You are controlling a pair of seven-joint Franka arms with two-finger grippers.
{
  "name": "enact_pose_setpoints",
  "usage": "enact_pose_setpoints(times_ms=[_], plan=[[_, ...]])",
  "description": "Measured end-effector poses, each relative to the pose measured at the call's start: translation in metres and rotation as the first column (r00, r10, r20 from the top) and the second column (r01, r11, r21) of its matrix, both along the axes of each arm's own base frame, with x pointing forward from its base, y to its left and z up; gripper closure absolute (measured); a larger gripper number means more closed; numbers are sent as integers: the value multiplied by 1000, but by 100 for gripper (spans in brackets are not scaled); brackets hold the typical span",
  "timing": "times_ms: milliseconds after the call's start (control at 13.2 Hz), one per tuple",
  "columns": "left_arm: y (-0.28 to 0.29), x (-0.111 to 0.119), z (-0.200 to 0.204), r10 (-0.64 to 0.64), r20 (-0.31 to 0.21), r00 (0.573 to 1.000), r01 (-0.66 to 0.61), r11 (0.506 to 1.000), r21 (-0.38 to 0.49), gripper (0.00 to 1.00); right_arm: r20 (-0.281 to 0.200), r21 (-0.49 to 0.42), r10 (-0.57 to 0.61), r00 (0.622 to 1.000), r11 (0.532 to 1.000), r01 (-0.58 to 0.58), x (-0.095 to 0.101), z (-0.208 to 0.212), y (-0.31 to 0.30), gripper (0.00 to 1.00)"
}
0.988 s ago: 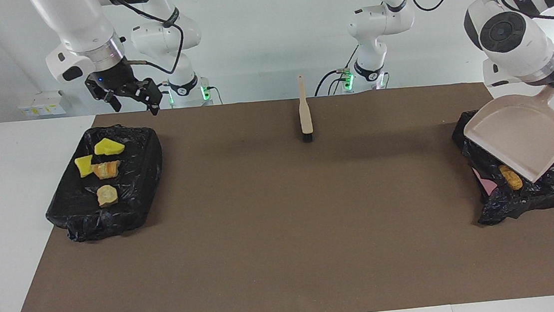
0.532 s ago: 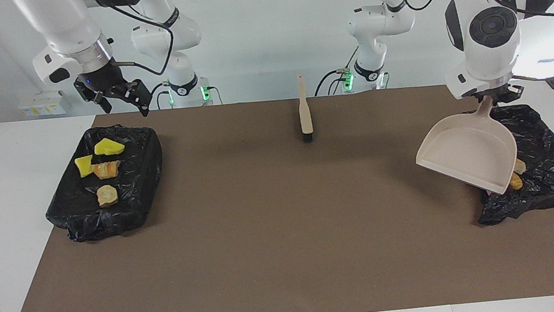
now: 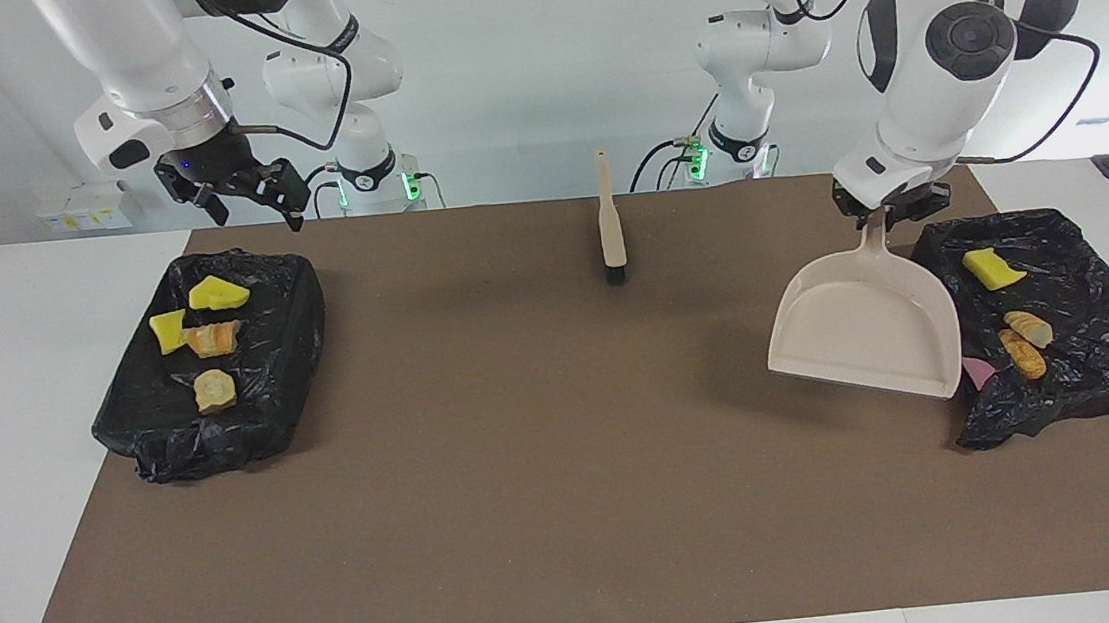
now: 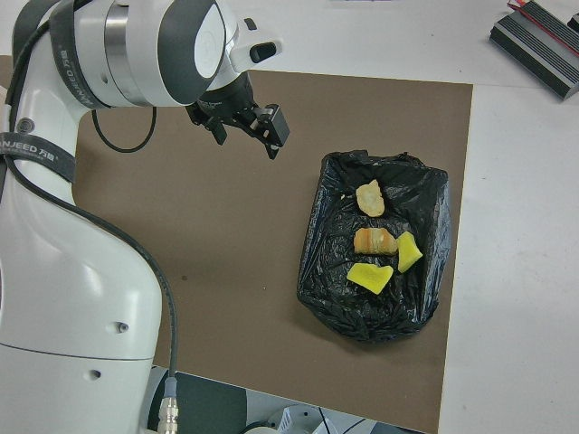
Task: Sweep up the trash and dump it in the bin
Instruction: 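Bring the dustpan back to the table center with the left gripper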
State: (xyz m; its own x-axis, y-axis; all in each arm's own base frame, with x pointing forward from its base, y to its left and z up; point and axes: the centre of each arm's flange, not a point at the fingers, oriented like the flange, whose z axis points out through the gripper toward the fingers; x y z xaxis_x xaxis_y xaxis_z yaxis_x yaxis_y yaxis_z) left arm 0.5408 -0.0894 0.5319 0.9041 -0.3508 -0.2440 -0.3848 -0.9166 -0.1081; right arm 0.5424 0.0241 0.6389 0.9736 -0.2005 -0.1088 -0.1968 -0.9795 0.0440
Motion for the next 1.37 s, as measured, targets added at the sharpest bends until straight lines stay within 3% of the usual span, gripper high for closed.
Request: enact_pose_setpoints(times_ms=[608, 988, 1216, 1368], plan=[[-136, -23, -29, 90, 46, 995, -88, 995, -56, 68, 5, -3, 9, 1000, 1000, -9, 0, 2, 4, 0], [-234, -33, -111, 160, 54, 986, -157, 986, -63, 68, 16, -2, 2, 1000, 1000, -2, 0, 7, 1, 0], [-251, -30, -149, 189, 59, 980, -182, 978, -98, 68, 28, -2, 3, 1000, 1000, -3, 0, 12, 1, 0], [-255, -36, -168, 189, 50, 981, -184, 978, -102, 68, 62, 0, 3, 998, 1000, -3, 2, 18, 1, 0]])
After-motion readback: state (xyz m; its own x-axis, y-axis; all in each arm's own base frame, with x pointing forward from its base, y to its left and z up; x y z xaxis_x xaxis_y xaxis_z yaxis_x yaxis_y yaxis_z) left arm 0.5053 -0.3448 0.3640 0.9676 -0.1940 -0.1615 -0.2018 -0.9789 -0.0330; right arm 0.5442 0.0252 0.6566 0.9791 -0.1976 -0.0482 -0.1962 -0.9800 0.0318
